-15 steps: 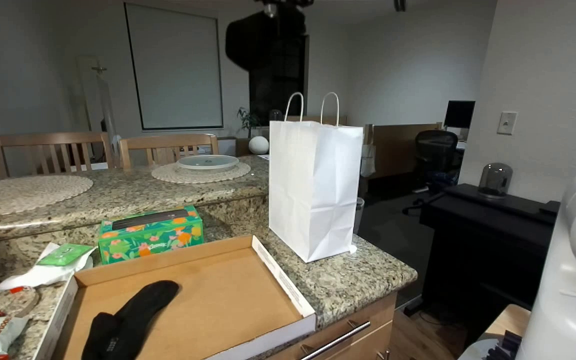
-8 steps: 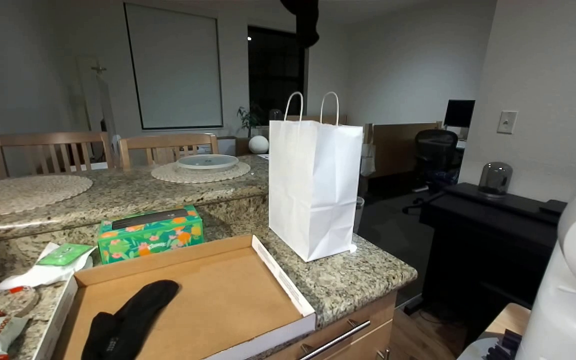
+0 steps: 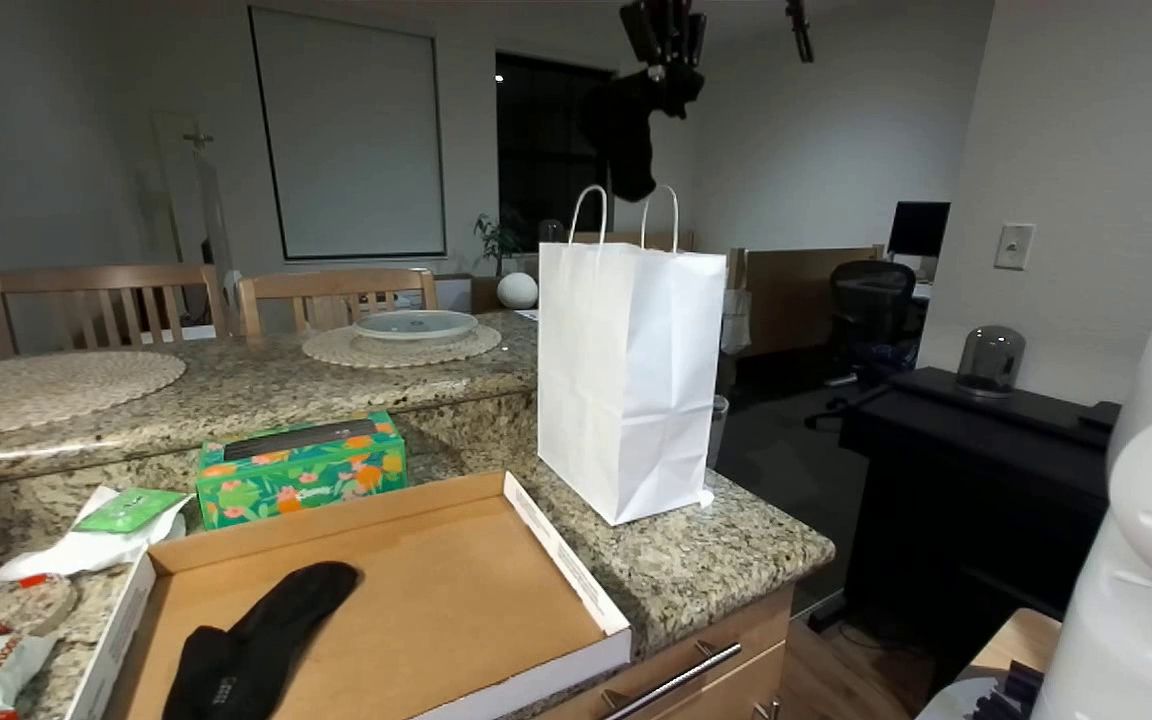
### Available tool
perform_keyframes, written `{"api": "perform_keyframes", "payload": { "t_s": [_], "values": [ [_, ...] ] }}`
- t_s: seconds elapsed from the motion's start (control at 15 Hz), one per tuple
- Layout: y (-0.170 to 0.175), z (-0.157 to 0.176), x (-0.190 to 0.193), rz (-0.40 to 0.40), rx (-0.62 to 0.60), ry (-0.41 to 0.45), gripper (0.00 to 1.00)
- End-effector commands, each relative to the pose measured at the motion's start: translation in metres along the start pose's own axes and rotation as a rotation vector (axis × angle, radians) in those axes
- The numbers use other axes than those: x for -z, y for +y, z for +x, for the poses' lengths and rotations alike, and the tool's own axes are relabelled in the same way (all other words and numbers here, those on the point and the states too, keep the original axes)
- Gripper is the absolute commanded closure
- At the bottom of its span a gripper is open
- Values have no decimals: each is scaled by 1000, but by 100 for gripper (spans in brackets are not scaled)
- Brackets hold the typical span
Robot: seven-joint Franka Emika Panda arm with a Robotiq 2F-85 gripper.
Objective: Put the socks inside the white bag
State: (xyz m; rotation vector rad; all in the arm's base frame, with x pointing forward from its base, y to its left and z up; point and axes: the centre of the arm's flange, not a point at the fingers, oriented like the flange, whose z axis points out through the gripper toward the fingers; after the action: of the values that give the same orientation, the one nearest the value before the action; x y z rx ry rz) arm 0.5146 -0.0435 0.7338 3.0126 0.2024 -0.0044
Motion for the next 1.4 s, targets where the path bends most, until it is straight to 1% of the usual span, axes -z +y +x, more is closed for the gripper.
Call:
{"api": "perform_keyframes", "payload": {
  "t_s": [0.0, 0.13, 0.2, 0.27, 0.4, 0.47, 0.53, 0.67, 0.8, 0.87, 0.93, 1.0, 1.07, 1.2, 1.33],
  "values": [
    [11, 19, -34, -12, 75, -83, 92],
    [12, 26, -52, 2, 91, -120, 93],
    [9, 29, -54, -3, 102, -134, 62],
    [7, 29, -55, -7, 106, -133, 61],
    [0, 28, -47, -16, 104, -114, 50],
    [-7, 26, -37, -16, 84, -99, 43],
    [-12, 24, -29, -20, 88, -82, 38],
    [-38, 15, 3, -15, 79, -8, 24],
    [-84, 4, 29, -19, 115, 71, 11],
    [-117, 2, 34, 1, 142, 109, 5],
    [-146, 0, 39, 18, 162, 122, 2],
    [-176, -1, 36, 41, 181, 125, 0],
    [-208, -5, 34, 38, 198, 140, 0],
    [-268, -8, 15, 66, 192, 158, 0],
    [-319, -4, -16, 82, 152, 157, 0]
  ]
}}
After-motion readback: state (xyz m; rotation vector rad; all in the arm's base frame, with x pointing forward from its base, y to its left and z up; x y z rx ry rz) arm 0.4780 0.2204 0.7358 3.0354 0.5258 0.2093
